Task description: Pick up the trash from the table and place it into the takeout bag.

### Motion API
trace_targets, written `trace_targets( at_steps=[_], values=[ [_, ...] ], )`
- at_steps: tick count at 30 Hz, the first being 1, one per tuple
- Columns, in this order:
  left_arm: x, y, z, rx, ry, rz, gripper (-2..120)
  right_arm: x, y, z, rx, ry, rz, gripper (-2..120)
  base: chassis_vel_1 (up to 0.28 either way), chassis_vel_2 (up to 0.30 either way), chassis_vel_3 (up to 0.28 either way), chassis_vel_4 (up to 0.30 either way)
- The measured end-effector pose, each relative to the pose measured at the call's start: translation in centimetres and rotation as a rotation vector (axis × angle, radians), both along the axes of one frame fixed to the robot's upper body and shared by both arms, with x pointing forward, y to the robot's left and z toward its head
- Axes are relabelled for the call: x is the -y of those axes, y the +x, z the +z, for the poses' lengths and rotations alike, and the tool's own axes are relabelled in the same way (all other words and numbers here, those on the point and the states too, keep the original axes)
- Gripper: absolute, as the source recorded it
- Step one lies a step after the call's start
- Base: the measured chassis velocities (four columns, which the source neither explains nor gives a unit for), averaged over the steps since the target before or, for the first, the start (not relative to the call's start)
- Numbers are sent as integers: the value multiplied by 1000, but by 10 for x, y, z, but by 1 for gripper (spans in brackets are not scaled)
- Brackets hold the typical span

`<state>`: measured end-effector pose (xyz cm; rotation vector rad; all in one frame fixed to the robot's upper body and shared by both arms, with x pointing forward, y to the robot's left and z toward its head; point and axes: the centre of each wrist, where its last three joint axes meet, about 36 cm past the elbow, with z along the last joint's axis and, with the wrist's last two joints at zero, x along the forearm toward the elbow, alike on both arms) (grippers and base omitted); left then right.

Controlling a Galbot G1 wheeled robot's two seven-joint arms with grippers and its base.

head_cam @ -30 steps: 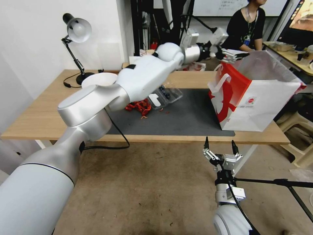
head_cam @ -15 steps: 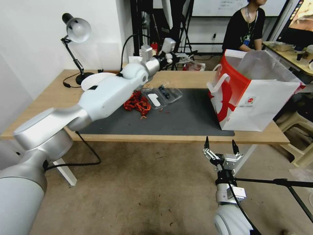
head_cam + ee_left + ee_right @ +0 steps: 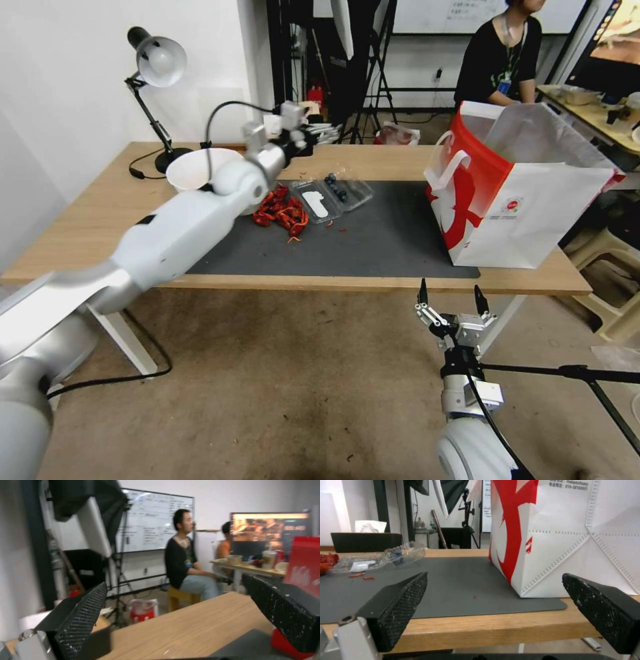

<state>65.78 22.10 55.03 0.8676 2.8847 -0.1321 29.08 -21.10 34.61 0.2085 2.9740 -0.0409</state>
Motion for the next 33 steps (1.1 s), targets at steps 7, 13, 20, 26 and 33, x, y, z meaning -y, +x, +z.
trace_targets(
  at_steps=[7, 13, 20, 26, 33],
  values=[
    [-45, -34, -16, -19, 0, 88, 100, 0, 0, 1, 0, -2, 5, 100, 0, 0, 0, 0],
    [-71, -71, -32, -46, -11, 176, 100, -2, 0, 1, -2, -4, 14, 100, 0, 0, 0, 0],
    [-102, -118, -58, -81, 14, 265, 100, -3, 0, 1, -3, -8, 27, 100, 0, 0, 0, 0],
    [-117, -152, -71, -76, 23, 317, 100, -3, 0, 1, -3, -9, 31, 100, 0, 0, 0, 0],
    [-122, -192, -88, -43, 26, 363, 100, -3, 1, 0, -5, -10, 32, 100, 0, 0, 0, 0]
  ],
)
